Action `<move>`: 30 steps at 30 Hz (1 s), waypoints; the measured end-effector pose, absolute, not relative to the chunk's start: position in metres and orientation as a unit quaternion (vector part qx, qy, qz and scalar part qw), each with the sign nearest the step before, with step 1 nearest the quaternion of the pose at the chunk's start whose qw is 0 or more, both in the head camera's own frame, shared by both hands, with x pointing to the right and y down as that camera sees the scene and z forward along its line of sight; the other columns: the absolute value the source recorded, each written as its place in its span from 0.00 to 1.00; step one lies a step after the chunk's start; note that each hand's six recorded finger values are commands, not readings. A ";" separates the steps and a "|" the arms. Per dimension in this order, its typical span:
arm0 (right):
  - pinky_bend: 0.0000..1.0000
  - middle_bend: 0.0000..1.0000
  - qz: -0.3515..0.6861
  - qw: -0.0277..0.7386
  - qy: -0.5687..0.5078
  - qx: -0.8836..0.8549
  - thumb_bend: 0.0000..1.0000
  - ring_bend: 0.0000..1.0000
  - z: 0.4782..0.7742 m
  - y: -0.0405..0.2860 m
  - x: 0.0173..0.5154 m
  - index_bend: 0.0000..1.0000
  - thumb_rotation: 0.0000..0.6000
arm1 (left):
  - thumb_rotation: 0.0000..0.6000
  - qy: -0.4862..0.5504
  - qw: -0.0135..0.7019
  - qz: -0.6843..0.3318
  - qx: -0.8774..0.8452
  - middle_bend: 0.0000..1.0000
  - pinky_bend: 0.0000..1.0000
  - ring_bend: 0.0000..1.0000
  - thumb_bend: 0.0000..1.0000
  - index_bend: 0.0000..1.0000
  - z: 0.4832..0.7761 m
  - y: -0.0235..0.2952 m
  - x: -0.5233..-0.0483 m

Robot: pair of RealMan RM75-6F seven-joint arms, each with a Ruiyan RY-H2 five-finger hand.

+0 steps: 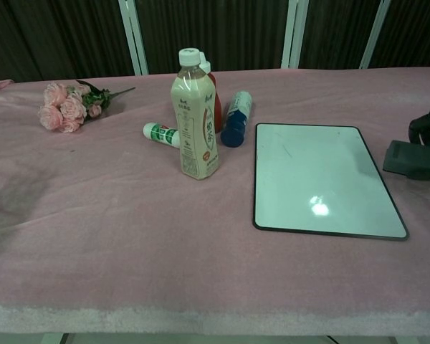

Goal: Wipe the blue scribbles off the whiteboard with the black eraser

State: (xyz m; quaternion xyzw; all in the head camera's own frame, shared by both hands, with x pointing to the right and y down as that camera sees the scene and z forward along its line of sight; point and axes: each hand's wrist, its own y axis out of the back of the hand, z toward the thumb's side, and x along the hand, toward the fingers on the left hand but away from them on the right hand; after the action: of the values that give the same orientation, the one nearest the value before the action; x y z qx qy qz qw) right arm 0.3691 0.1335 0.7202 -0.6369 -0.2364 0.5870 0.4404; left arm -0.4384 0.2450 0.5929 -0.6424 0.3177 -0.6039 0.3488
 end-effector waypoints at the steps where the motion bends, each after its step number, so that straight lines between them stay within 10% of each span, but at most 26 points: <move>1: 0.83 0.78 0.591 0.438 -0.231 -0.637 0.43 0.69 0.722 0.137 0.373 0.88 1.00 | 1.00 0.316 0.349 -0.604 -0.643 0.01 0.09 0.00 0.36 0.00 0.593 0.245 -0.438; 16: 0.53 0.38 0.603 0.411 -0.193 -0.656 0.42 0.33 0.737 0.155 0.392 0.23 1.00 | 1.00 0.318 0.346 -0.603 -0.644 0.01 0.09 0.00 0.36 0.00 0.593 0.245 -0.438; 26: 0.49 0.23 0.576 0.375 -0.234 -0.688 0.37 0.17 0.697 0.166 0.393 0.05 1.00 | 1.00 0.322 0.348 -0.600 -0.644 0.01 0.09 0.00 0.36 0.00 0.591 0.245 -0.438; 30: 0.28 0.06 0.557 0.370 -0.286 -0.687 0.37 0.03 0.657 0.175 0.394 0.00 1.00 | 1.00 0.327 0.351 -0.599 -0.641 0.01 0.09 0.00 0.36 0.00 0.588 0.245 -0.439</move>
State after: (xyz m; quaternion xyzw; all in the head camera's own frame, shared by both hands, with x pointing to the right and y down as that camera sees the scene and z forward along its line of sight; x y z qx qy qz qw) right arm 0.3941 0.1752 0.6570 -0.6866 -0.2862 0.5565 0.3699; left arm -0.4390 0.2445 0.5879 -0.6414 0.3275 -0.5987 0.3506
